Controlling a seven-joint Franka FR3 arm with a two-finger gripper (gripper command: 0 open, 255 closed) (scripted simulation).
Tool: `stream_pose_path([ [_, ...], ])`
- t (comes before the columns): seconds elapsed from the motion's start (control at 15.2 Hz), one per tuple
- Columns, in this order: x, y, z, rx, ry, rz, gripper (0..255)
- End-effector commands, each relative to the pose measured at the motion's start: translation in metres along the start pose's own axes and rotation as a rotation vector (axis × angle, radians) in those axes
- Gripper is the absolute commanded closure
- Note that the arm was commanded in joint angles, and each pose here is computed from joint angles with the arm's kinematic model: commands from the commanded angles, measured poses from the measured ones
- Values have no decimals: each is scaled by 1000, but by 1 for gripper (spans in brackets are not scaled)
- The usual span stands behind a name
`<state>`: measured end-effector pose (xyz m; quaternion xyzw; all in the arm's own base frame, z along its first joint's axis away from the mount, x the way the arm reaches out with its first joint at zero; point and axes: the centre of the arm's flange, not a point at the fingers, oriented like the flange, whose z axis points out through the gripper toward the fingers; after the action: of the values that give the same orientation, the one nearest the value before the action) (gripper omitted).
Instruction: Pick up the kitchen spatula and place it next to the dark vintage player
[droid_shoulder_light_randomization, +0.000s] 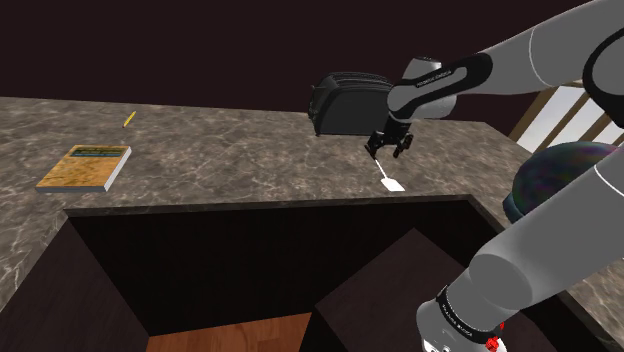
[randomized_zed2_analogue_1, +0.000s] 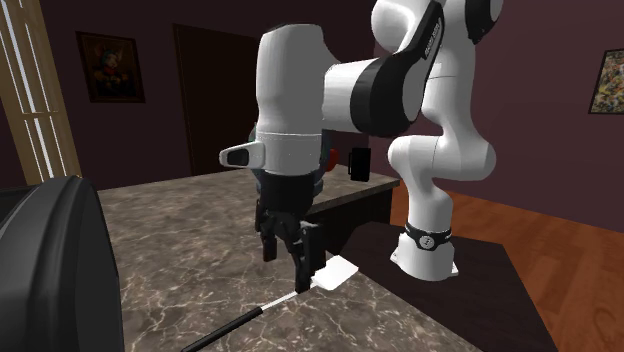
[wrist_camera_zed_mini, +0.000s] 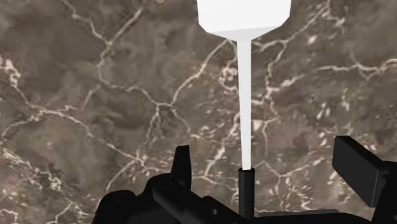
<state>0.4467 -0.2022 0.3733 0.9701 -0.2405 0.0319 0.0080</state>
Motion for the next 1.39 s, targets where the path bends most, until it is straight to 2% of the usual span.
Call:
stream_pose_path([
  [0.0,3,2,11,0,1,5,0],
  [0.33,3,2,35,0,1,5,0],
  [0.86,3,2,35,0,1,5,0],
  [0.92,3,2,35,0,1,5,255],
  [1.32,3,2,35,0,1,5,255],
])
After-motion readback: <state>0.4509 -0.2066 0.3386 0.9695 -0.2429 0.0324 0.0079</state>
